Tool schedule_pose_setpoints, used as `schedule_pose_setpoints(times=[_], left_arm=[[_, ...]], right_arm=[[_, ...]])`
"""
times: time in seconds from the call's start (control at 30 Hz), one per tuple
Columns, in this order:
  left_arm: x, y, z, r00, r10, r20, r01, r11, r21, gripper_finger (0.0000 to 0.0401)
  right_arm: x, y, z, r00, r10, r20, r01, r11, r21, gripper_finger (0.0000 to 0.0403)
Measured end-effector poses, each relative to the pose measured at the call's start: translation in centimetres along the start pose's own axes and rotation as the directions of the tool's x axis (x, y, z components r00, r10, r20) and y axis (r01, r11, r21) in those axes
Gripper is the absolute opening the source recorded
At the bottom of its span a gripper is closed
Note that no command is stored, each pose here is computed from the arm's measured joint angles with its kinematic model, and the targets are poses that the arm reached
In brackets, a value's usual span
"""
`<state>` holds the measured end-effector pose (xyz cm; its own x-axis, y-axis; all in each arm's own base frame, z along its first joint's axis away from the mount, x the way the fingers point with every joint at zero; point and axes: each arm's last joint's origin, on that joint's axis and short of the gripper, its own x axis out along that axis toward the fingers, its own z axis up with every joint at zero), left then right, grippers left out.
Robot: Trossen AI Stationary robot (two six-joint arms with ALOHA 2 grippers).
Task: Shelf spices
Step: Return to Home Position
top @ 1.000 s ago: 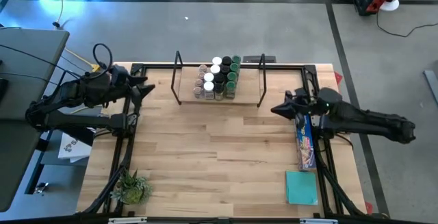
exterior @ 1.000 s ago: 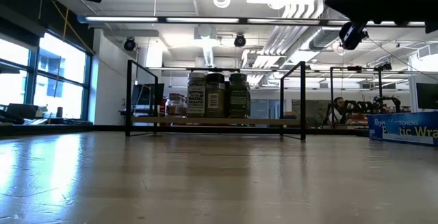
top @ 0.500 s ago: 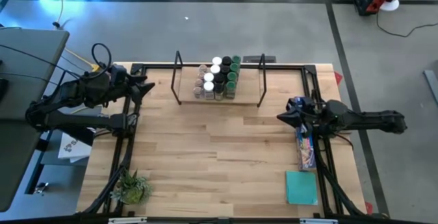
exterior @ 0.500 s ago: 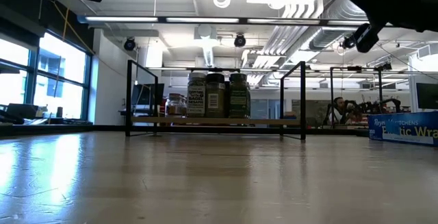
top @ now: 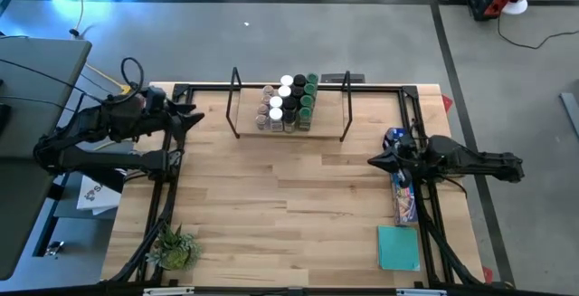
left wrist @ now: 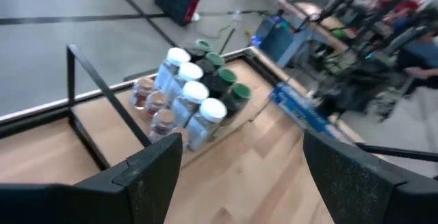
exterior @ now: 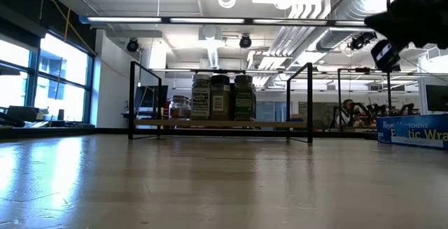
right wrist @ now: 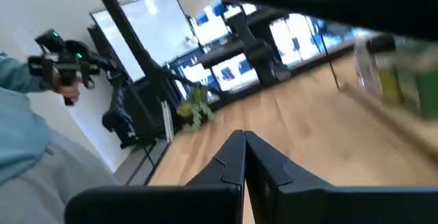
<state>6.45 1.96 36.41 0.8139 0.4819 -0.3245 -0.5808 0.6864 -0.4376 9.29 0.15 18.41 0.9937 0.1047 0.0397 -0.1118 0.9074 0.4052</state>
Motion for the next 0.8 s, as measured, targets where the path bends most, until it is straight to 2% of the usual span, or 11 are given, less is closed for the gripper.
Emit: schedule_pose_setpoints(times=[0.1, 0.23, 0.4, 0.57, 0.67, 0.73, 0.8], left_arm=[[-1.9, 0.9, 0.0, 0.998, -0.034, 0.06, 0.036, 0.999, -0.021, 0.0298], [-4.9, 3.2, -0.8, 0.991, 0.001, 0.136, 0.003, 1.0, -0.031, 0.0298], [-6.5, 4.9, -2.2, 0.975, -0.054, 0.214, 0.051, 0.999, 0.02, 0.0293], [-4.3, 5.6, -5.3, 0.961, -0.183, 0.206, 0.156, 0.978, 0.141, 0.0271], [-1.5, 5.5, -7.3, 0.962, -0.227, 0.152, 0.191, 0.957, 0.218, 0.0255], [0.5, 5.3, -8.6, 0.964, -0.247, 0.097, 0.209, 0.933, 0.294, 0.0245], [2.2, 4.9, -9.5, 0.939, -0.326, 0.11, 0.272, 0.898, 0.346, 0.0239]], right_arm=[[0.1, -0.6, -1.0, 0.997, -0.054, -0.052, 0.058, 0.995, 0.084, 0.0], [0.2, -0.8, -1.2, 0.991, -0.111, -0.071, 0.126, 0.96, 0.251, 0.0], [0.3, -0.9, -1.3, 0.99, -0.113, -0.082, 0.131, 0.952, 0.277, 0.0], [0.3, -0.9, -1.3, 0.99, -0.112, -0.083, 0.129, 0.96, 0.248, 0.0], [0.3, -0.8, -1.3, 0.99, -0.111, -0.083, 0.129, 0.958, 0.255, 0.0], [0.3, -0.8, -1.3, 0.99, -0.111, -0.083, 0.128, 0.959, 0.253, 0.0], [0.3, -0.8, -1.3, 0.991, -0.11, -0.082, 0.127, 0.959, 0.254, 0.0]])
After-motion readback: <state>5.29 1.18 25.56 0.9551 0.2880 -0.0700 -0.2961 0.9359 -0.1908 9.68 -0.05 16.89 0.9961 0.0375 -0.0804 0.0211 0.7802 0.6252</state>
